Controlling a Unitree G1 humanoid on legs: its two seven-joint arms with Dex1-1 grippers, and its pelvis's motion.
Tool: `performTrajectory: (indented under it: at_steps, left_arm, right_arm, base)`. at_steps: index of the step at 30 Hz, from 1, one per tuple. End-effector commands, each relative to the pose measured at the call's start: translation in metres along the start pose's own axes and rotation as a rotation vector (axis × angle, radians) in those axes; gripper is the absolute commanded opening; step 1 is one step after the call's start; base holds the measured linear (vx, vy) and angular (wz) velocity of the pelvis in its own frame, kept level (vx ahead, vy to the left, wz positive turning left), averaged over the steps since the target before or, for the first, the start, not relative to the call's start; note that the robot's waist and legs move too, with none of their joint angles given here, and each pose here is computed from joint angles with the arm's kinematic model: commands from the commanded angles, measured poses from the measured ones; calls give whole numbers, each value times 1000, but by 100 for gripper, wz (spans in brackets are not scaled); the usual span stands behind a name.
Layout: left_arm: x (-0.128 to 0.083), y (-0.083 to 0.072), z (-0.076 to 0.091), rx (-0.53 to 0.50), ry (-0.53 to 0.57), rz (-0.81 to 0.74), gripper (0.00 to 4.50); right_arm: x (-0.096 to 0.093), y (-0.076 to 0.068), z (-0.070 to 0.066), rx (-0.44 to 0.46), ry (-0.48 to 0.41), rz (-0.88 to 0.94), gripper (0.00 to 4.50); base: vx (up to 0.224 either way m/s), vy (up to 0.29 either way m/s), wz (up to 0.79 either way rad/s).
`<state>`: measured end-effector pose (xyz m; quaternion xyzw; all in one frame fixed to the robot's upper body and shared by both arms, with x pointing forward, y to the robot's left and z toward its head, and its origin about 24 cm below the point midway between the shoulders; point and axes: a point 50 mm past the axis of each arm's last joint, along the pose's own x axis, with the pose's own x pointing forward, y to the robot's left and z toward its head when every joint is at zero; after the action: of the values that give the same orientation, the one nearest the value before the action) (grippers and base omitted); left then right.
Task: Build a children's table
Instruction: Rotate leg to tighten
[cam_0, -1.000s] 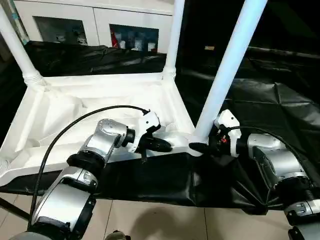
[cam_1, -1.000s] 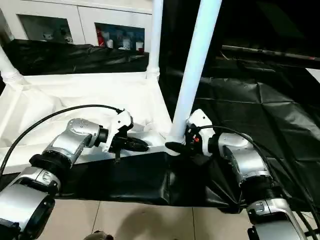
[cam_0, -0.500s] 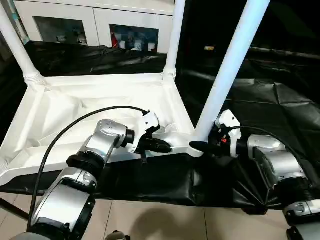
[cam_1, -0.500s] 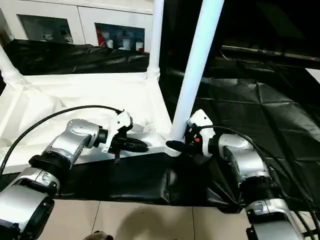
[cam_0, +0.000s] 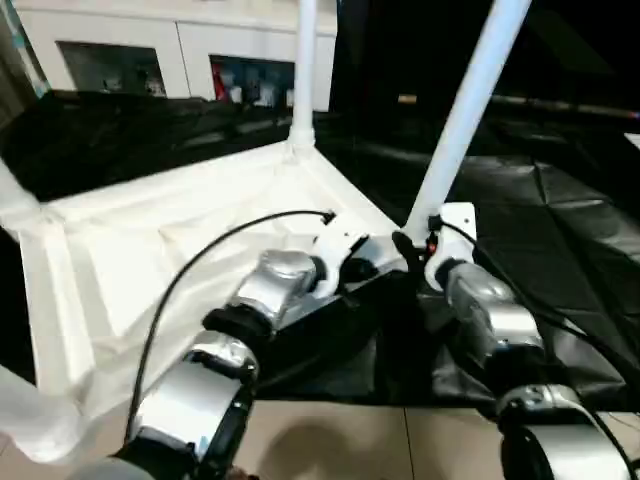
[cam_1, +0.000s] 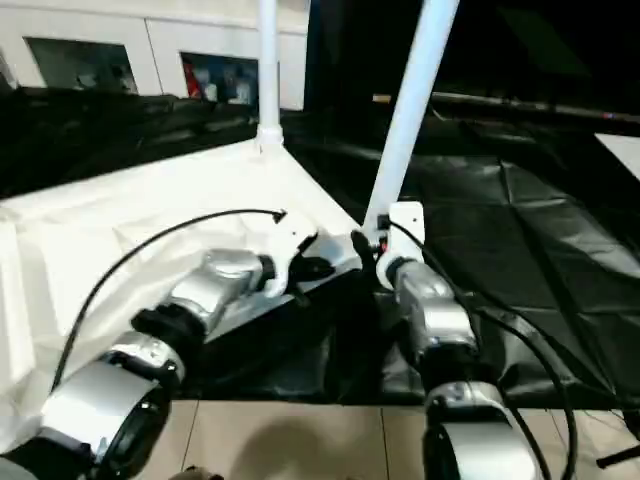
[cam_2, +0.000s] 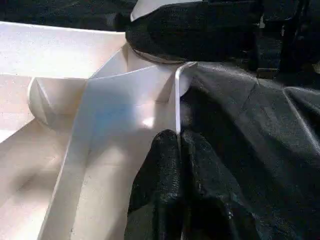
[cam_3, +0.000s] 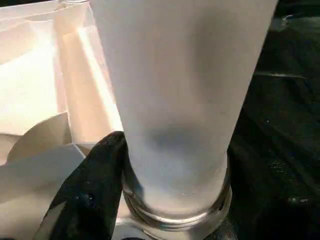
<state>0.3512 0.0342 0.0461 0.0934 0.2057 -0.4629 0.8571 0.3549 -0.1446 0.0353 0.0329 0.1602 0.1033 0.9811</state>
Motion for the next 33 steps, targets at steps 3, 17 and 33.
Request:
performTrajectory:
  at_steps: [3,17,33]
  left_arm:
    - [1,2,6,50,-29,41,0]
    - [-42,23,-6,213,19,-276,0]
    - [-62,22,-16,192,63,-477,0]
  right_arm:
    - [3,26,-11,11,29,129,344]
    - [-31,-19,15,-307,30,551,384]
    - [-48,-21,6,-403,154,776,367]
  base:
    - [0,0,0]
    - [0,0,0]
    - [0,0,0]
